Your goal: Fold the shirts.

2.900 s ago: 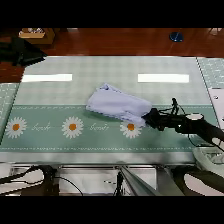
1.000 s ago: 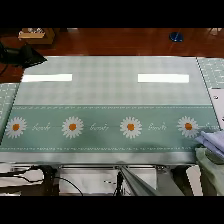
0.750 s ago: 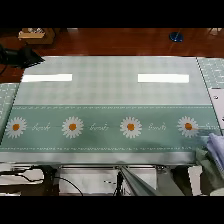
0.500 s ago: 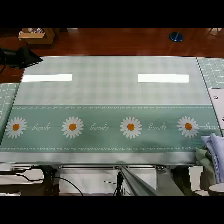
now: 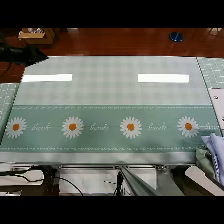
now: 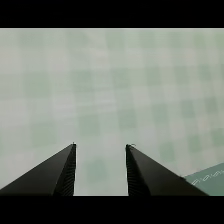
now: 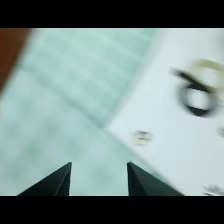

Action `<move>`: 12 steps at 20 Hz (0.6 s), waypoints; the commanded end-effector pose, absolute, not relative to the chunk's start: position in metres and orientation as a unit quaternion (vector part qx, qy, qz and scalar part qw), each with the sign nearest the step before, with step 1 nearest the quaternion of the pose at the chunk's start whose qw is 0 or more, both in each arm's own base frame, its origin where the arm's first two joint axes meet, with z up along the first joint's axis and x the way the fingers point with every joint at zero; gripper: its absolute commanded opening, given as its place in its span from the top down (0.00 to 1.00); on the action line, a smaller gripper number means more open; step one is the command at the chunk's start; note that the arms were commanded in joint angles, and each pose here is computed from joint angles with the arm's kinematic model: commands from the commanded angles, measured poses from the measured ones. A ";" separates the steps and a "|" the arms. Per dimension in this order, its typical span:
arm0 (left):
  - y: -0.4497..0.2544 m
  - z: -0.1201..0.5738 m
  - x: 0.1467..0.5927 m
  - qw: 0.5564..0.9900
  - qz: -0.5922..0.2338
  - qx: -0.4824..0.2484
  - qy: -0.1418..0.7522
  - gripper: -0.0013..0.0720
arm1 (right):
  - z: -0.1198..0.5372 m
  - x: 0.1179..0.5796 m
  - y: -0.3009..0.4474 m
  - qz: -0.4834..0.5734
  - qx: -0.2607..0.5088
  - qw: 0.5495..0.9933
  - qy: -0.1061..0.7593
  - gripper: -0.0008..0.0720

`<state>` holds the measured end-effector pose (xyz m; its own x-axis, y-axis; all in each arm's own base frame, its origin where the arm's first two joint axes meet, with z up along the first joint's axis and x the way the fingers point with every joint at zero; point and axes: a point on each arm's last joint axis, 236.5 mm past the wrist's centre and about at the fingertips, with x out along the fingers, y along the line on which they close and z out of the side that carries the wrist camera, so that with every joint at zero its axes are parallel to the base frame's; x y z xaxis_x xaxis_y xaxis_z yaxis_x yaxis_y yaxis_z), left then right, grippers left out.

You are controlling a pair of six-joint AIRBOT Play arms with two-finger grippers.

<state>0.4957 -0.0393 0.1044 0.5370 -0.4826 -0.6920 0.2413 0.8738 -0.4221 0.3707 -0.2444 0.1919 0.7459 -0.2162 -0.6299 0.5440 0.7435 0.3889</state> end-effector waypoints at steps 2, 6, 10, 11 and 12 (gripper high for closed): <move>-0.093 0.061 0.470 0.835 -0.185 0.031 0.517 0.44 | 0.130 0.462 -0.025 0.038 0.131 0.861 0.491 0.43; -0.098 0.035 0.441 0.794 -0.105 0.157 0.578 0.44 | 0.037 0.401 -0.002 -0.005 -0.123 0.711 0.693 0.42; -0.104 -0.002 0.403 0.721 -0.100 0.162 0.666 0.05 | 0.009 0.388 0.044 0.046 -0.112 0.673 0.729 0.42; -0.100 -0.008 0.396 0.707 -0.090 0.156 0.684 0.00 | 0.007 0.391 0.054 0.057 -0.095 0.678 0.726 0.41; -0.099 -0.010 0.394 0.704 -0.084 0.151 0.689 0.00 | 0.007 0.398 0.061 0.060 -0.078 0.691 0.716 0.35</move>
<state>0.4149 -0.1083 0.0035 0.1444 0.0049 -0.9895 0.3615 0.9306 0.0574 0.4025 0.0363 0.0175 0.0091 -0.0526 -0.9986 -0.1807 0.9821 -0.0534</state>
